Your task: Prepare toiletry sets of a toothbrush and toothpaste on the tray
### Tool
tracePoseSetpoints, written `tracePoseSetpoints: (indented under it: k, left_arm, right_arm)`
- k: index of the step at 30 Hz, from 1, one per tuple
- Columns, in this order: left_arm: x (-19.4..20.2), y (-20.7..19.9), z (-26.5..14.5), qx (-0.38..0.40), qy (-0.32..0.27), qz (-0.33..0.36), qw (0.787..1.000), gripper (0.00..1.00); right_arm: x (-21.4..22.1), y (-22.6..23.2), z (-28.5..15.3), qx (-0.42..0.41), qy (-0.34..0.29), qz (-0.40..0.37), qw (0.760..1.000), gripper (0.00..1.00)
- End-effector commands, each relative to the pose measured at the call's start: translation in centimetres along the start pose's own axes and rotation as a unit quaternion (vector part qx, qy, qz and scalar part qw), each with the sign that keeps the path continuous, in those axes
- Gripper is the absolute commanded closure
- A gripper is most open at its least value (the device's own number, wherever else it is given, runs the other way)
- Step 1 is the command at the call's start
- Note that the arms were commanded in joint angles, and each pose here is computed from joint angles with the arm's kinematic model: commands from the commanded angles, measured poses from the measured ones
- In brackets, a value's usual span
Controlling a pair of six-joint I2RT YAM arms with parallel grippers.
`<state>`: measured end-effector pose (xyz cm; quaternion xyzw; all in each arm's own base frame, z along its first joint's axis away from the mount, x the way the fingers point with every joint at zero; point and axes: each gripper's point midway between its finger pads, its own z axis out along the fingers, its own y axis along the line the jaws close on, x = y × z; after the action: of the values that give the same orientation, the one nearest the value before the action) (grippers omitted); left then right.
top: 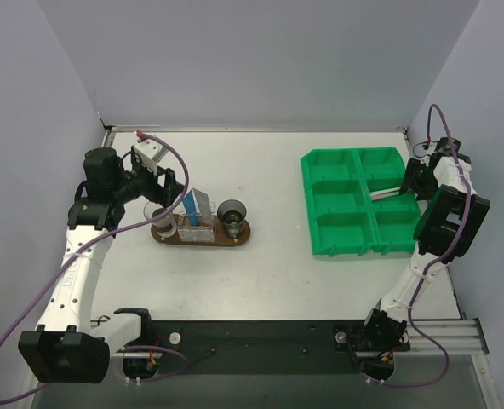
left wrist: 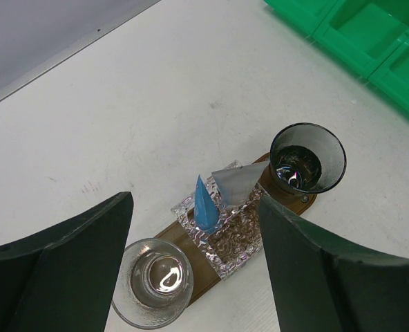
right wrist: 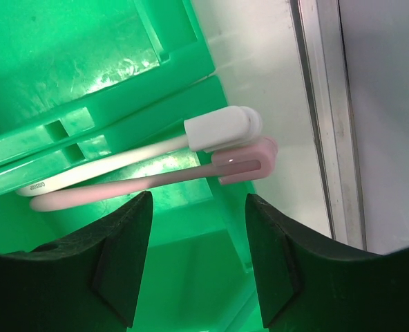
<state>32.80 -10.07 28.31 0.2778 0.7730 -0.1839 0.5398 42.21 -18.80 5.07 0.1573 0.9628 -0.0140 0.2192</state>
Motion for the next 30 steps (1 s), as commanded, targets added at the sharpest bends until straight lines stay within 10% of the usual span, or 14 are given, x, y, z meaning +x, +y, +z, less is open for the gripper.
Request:
tracePoseSetpoints:
  k: [1, 30]
  left_arm:
    - [-1.6, 0.6, -0.1, -0.011, -0.024, 0.012, 1.0, 0.16]
    - [-1.2, 0.5, -0.5, -0.016, -0.021, 0.024, 0.999, 0.16]
  right_arm:
    - [-0.9, 0.0, 0.1, -0.007, -0.011, 0.01, 1.0, 0.49]
    - [0.4, 3.6, 1.4, -0.054, -0.003, 0.017, 0.998, 0.57]
